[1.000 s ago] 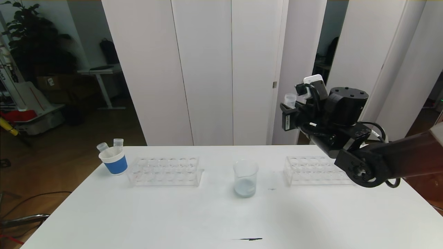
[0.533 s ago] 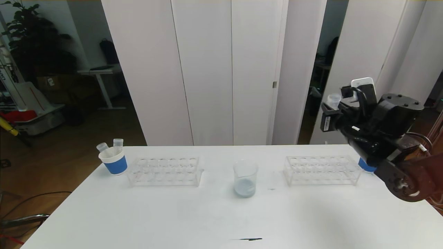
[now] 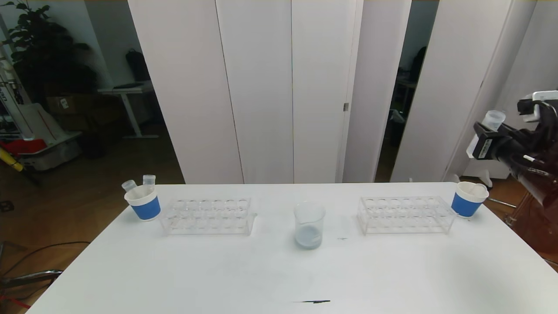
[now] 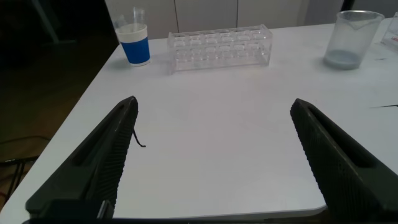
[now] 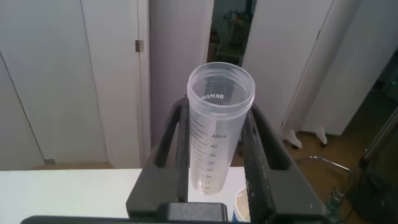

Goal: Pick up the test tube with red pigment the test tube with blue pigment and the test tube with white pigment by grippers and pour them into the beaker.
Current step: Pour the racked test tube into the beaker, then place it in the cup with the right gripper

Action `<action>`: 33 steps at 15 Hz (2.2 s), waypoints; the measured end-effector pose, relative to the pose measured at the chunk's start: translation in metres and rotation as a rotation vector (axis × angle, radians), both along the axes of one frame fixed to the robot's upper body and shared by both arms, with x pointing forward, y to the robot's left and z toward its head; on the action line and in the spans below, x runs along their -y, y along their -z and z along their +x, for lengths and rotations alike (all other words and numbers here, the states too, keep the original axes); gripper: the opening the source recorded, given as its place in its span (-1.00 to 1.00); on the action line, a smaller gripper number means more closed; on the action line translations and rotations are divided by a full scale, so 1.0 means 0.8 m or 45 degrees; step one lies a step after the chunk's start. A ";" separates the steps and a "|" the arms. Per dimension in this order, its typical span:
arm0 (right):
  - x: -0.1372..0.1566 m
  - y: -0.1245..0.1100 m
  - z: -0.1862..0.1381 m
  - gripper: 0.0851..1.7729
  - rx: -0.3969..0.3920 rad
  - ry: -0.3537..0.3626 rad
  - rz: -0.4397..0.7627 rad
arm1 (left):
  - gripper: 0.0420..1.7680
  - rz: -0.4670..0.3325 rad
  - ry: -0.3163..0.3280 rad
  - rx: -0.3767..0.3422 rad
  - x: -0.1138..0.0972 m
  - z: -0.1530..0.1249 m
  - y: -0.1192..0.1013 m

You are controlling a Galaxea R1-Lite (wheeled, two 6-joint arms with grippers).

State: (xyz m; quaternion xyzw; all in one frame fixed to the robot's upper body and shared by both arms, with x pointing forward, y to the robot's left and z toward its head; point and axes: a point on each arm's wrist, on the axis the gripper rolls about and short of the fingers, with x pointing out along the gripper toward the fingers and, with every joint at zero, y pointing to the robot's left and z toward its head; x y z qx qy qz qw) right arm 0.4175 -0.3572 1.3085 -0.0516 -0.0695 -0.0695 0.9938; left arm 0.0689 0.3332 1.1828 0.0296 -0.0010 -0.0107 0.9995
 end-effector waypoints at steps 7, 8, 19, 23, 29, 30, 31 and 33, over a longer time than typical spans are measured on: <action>0.068 -0.002 -0.007 -0.42 0.023 0.041 0.087 | 0.98 0.000 0.000 0.000 0.000 0.000 0.000; 0.082 0.000 -0.005 -0.42 0.027 0.065 0.103 | 0.98 0.001 0.000 0.000 0.000 0.000 0.000; 0.154 0.059 0.061 -0.42 0.015 0.184 0.073 | 0.98 0.000 0.000 0.000 0.000 0.000 0.000; 0.159 0.104 0.087 -0.42 0.038 0.205 -0.061 | 0.98 0.000 0.000 0.000 0.000 0.000 0.000; 0.150 0.165 0.110 -0.42 -0.033 0.178 0.102 | 0.98 0.001 0.000 0.000 0.000 0.000 0.000; 0.148 0.170 0.111 -0.42 -0.044 0.183 0.106 | 0.98 0.001 -0.001 0.000 0.000 0.000 0.000; 0.146 0.175 0.112 -0.42 -0.054 0.186 0.113 | 0.98 0.000 0.000 0.000 0.000 0.000 0.000; 0.143 0.183 0.109 -0.42 -0.088 0.186 0.122 | 0.98 0.001 -0.001 0.000 0.000 0.000 0.000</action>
